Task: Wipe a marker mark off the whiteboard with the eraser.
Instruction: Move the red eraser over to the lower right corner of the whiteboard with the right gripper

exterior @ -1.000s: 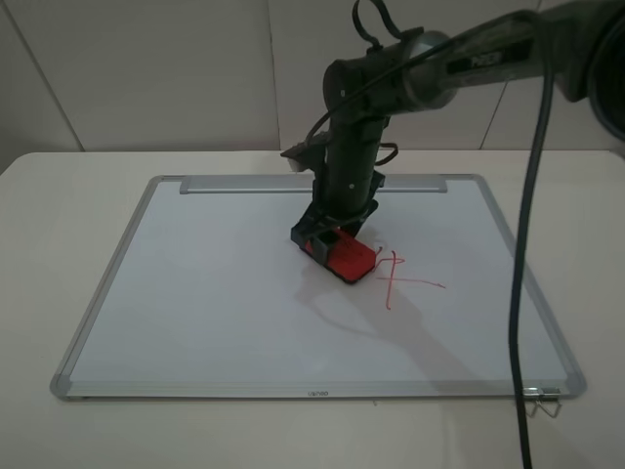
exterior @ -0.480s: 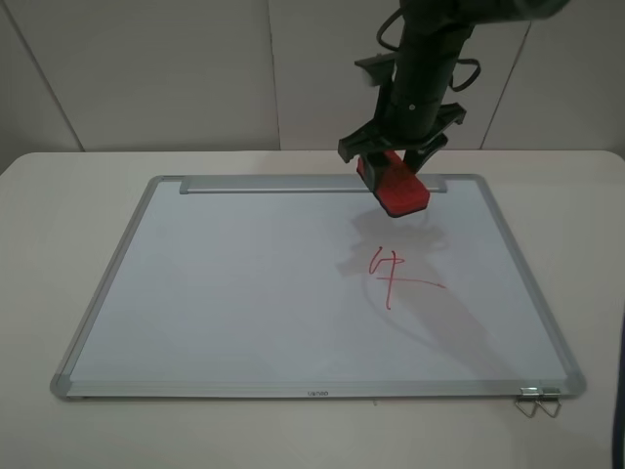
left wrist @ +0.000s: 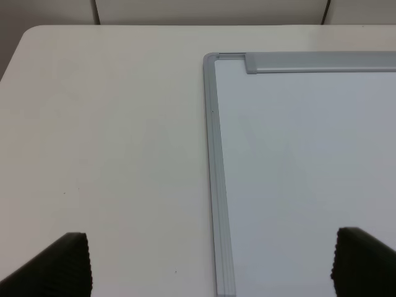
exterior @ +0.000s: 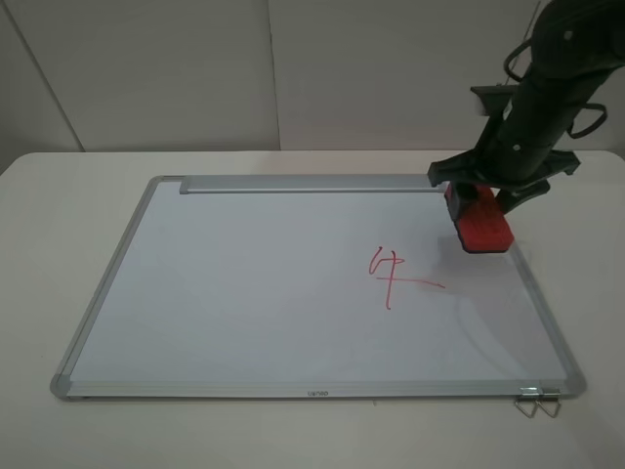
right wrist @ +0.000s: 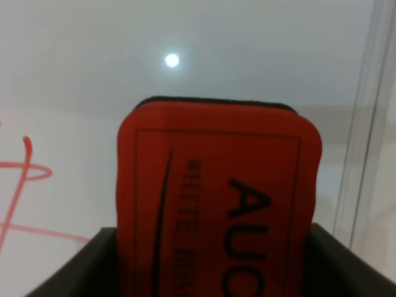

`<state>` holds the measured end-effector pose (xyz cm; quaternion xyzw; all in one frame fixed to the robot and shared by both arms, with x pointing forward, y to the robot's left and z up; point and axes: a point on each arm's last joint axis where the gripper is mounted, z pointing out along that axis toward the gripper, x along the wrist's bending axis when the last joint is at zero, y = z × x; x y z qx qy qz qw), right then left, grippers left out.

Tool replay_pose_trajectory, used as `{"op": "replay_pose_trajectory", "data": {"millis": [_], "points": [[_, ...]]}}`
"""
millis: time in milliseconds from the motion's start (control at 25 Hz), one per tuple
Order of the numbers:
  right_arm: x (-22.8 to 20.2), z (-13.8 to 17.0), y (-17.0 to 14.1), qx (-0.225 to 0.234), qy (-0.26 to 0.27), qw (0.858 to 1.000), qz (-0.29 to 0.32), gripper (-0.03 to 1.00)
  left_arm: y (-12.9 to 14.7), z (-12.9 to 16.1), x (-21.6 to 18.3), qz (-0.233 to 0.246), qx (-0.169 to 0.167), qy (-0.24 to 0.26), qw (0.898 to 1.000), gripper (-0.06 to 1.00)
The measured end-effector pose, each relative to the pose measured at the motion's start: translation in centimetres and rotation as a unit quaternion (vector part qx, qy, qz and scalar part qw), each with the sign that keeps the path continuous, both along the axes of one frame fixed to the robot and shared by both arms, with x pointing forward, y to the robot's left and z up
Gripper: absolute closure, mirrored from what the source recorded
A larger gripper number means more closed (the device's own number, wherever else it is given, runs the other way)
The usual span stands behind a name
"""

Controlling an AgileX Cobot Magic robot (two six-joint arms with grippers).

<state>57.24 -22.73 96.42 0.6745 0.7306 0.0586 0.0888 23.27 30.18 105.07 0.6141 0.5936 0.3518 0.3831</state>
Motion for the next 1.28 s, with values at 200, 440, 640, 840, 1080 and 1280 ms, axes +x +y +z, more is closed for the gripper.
{"op": "replay_pose_trajectory", "data": {"millis": [200, 440, 640, 840, 1080, 1280], "points": [[-3.4, -1.3, -2.2, 0.007, 0.001, 0.999, -0.041, 0.47, 0.0, 0.0, 0.0, 0.0, 0.0, 0.0, 1.0, 0.17], [-6.3, -3.9, -3.0, -0.009, 0.039, 0.998, -0.054, 0.47, 0.0, 0.0, 0.0, 0.0, 0.0, 0.0, 1.0, 0.17], [-7.7, -5.2, -2.8, -0.01, 0.049, 0.997, -0.05, 0.47, 0.0, 0.0, 0.0, 0.0, 0.0, 0.0, 1.0, 0.17], [-8.1, -5.5, -2.2, -0.005, 0.038, 0.998, -0.046, 0.47, 0.0, 0.0, 0.0, 0.0, 0.0, 0.0, 1.0, 0.17], [-8.1, -5.4, -2.1, -0.003, 0.034, 0.998, -0.048, 0.47, 0.0, 0.0, 0.0, 0.0, 0.0, 0.0, 1.0, 0.17], [-8.1, -5.4, -2.2, -0.004, 0.034, 0.998, -0.047, 0.47, 0.0, 0.0, 0.0, 0.0, 0.0, 0.0, 1.0, 0.17]]}}
